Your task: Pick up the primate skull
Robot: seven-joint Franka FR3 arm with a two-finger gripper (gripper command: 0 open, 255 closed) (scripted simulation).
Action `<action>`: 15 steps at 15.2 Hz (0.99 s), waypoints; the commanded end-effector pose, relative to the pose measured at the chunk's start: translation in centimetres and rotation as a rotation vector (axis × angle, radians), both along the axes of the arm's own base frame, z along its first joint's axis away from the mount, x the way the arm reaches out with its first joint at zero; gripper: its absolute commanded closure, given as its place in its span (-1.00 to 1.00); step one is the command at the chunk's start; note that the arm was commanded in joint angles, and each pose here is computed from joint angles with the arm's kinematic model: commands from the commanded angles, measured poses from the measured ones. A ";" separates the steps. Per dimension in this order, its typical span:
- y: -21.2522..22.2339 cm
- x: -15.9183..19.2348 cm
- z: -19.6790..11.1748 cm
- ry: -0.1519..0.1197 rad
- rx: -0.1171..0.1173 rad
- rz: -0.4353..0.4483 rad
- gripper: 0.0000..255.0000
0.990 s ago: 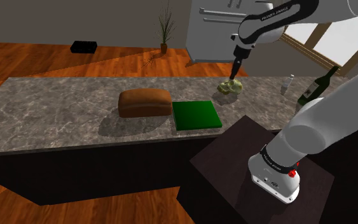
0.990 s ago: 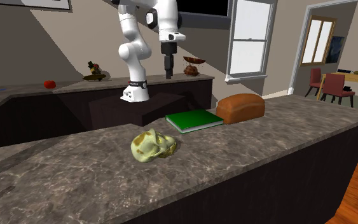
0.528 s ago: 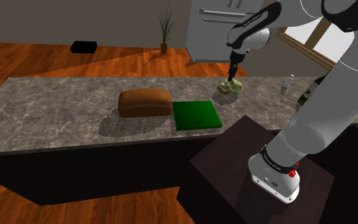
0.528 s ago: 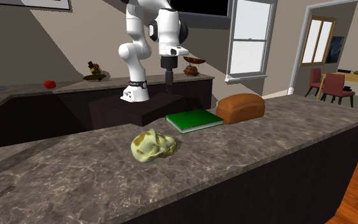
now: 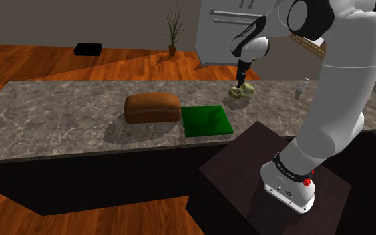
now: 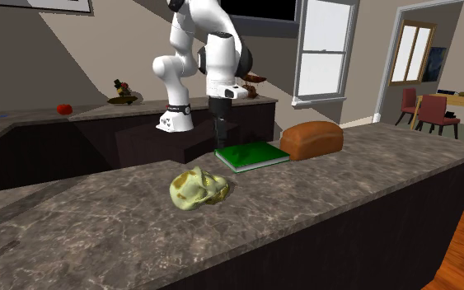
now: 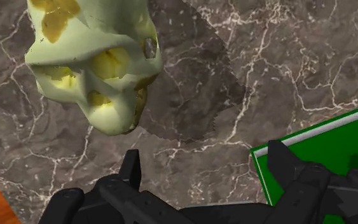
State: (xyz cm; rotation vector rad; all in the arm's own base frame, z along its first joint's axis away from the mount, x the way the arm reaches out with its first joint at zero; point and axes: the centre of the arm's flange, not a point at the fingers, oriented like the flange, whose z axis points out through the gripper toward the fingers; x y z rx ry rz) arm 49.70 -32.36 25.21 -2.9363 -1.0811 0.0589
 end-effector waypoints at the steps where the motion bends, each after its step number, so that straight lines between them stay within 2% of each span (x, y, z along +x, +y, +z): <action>1: -1.4 1.5 -2.1 0.005 0.001 0.032 -1.00; 7: -5.5 5.6 -7.4 0.022 0.000 0.119 -1.00; 15: -5.5 5.6 -11.4 0.022 0.000 0.119 -1.00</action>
